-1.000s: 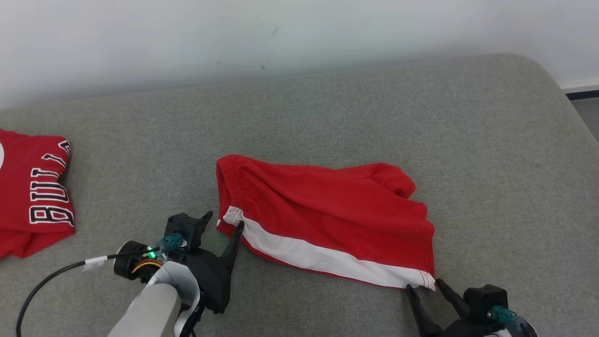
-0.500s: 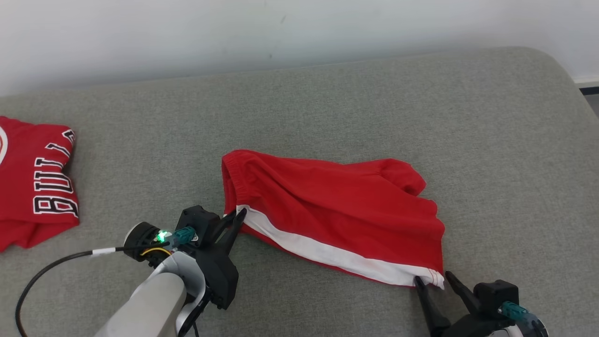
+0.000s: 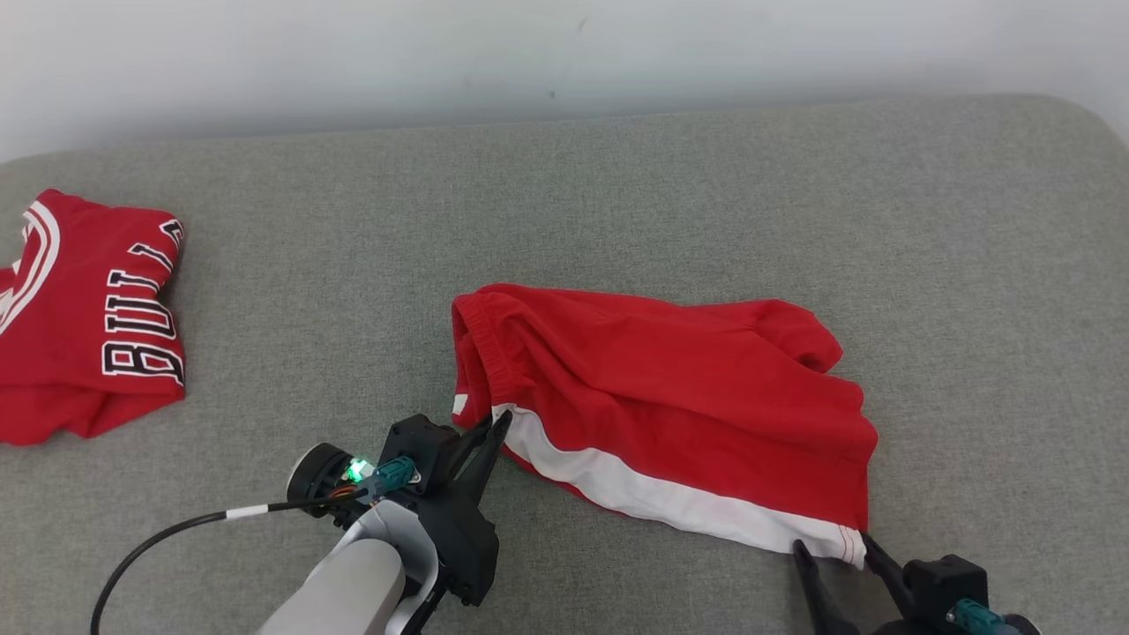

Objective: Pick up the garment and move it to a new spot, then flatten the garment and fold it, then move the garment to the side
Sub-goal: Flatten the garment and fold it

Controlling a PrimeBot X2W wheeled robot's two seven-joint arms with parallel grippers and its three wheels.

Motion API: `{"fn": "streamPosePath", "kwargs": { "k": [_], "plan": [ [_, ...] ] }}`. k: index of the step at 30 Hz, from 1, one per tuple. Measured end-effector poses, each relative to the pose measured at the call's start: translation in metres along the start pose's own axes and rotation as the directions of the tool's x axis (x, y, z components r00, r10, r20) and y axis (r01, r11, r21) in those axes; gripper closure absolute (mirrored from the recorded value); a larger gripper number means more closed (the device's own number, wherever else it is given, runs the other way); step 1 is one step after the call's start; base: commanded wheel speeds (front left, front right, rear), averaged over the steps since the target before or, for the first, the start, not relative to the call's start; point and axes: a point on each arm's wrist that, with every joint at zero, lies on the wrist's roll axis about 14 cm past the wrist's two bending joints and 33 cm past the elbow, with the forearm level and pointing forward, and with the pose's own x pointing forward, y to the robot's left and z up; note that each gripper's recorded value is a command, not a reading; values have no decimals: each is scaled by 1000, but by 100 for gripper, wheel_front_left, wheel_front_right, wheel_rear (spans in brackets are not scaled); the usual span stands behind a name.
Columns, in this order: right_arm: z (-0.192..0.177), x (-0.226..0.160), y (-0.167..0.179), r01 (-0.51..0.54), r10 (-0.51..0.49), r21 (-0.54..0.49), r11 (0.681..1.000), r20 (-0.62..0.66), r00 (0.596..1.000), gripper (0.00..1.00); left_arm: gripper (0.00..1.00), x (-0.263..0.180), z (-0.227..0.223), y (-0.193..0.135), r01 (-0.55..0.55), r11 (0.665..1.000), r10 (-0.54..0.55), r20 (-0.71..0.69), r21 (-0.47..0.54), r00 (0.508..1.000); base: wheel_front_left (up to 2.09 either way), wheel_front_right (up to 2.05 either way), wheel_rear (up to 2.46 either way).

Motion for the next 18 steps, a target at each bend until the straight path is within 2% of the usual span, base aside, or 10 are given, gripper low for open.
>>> {"fn": "streamPosePath", "kwargs": {
  "k": [9,10,11,12,13,18],
  "plan": [
    [-1,2,12,-28,28,-26,999,-6,1000,0,100,0,-2,0,-4,1000,4,0,-12,1000,0,0,0],
    [-2,1,12,-29,29,-25,999,-8,1000,14,100,0,-2,1,-5,1000,5,-1,-12,1000,0,0,0],
    [-2,1,12,-28,28,-24,999,-8,1000,66,100,0,-2,1,-5,1000,5,0,-12,1000,0,0,0],
    [-2,0,12,-25,25,-22,999,-8,1000,66,100,0,-2,1,-6,1000,6,1,-14,1000,0,0,0],
    [-2,0,12,-22,22,-20,1000,-2,1000,100,100,0,-2,1,-7,1000,7,4,-14,1000,0,0,0],
    [5,-4,5,0,1,-17,1000,28,1000,100,100,0,5,7,-32,999,32,29,-34,999,0,0,0]
  ]
}}
